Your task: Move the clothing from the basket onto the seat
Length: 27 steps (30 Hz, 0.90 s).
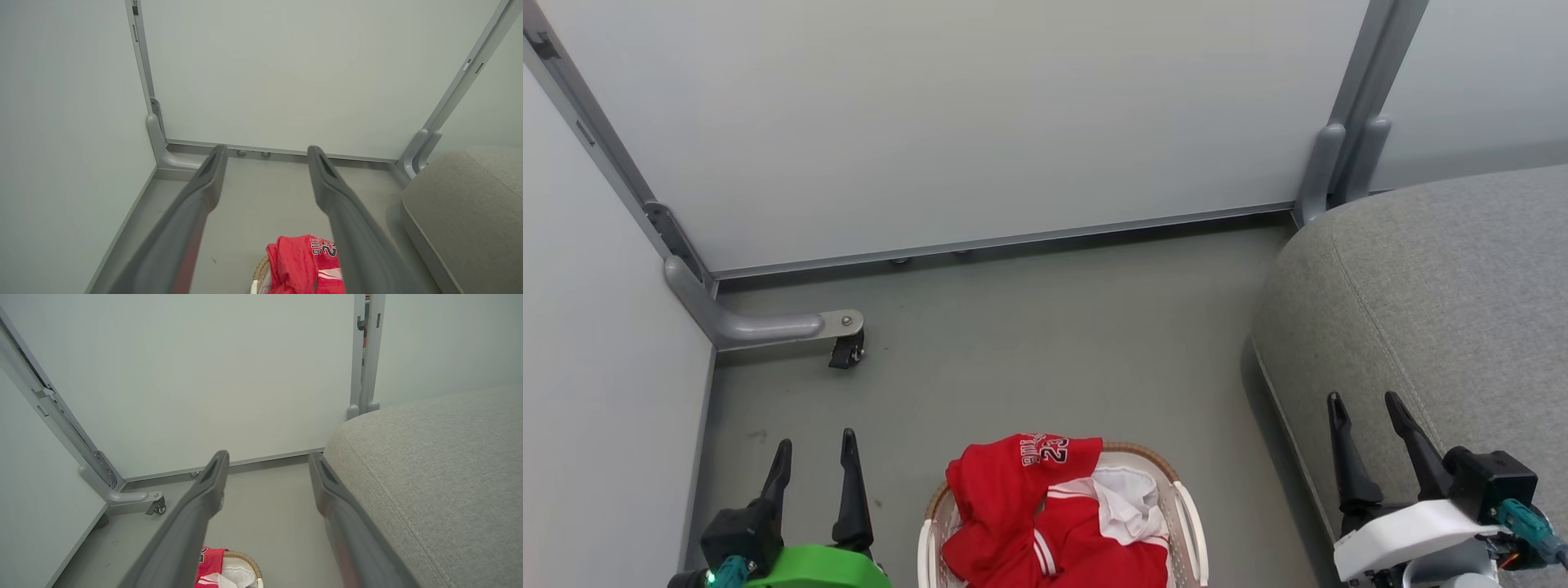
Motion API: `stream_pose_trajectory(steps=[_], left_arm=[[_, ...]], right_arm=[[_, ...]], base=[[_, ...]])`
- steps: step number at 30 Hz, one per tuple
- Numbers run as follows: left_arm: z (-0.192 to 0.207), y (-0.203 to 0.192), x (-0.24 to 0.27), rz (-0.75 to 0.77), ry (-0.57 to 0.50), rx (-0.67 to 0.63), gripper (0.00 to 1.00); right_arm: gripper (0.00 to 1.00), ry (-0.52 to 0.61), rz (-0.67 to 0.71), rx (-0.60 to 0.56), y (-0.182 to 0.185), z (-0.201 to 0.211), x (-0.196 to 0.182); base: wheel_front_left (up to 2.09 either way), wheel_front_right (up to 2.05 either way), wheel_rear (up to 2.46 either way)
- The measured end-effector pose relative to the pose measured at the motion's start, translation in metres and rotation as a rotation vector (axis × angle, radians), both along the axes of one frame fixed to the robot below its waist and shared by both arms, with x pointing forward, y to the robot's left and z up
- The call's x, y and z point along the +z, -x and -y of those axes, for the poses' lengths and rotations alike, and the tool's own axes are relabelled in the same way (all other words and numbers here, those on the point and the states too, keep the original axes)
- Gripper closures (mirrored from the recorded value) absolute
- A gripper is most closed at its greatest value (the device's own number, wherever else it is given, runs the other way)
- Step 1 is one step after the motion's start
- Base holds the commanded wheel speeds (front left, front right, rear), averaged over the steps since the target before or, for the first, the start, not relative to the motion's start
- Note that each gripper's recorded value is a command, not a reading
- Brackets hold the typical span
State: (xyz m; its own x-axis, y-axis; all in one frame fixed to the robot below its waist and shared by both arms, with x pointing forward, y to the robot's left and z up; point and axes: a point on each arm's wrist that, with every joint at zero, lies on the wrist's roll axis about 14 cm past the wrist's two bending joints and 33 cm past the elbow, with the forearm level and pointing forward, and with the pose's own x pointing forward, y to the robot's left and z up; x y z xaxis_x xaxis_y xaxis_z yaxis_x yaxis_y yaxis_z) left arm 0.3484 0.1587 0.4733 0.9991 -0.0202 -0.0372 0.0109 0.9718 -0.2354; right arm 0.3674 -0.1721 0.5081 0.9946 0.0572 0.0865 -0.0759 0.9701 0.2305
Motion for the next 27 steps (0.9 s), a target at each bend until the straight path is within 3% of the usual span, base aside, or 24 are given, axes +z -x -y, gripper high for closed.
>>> stream_pose_trajectory(steps=[12, 27], left_arm=[[0.0040, 0.0028, -0.0036, 0.004, -0.066, -0.018, 0.00], [0.0041, 0.0038, -0.0081, -0.010, -0.066, -0.019, 0.00]], right_arm=[[0.00, 0.068, 0.021, 0.015, 0.0000, -0.0040, 0.0024], [0.00, 0.067, 0.014, 0.015, -0.0003, -0.0040, 0.0003]], base=[[0.00, 0.00, 0.00], [0.00, 0.00, 0.00]])
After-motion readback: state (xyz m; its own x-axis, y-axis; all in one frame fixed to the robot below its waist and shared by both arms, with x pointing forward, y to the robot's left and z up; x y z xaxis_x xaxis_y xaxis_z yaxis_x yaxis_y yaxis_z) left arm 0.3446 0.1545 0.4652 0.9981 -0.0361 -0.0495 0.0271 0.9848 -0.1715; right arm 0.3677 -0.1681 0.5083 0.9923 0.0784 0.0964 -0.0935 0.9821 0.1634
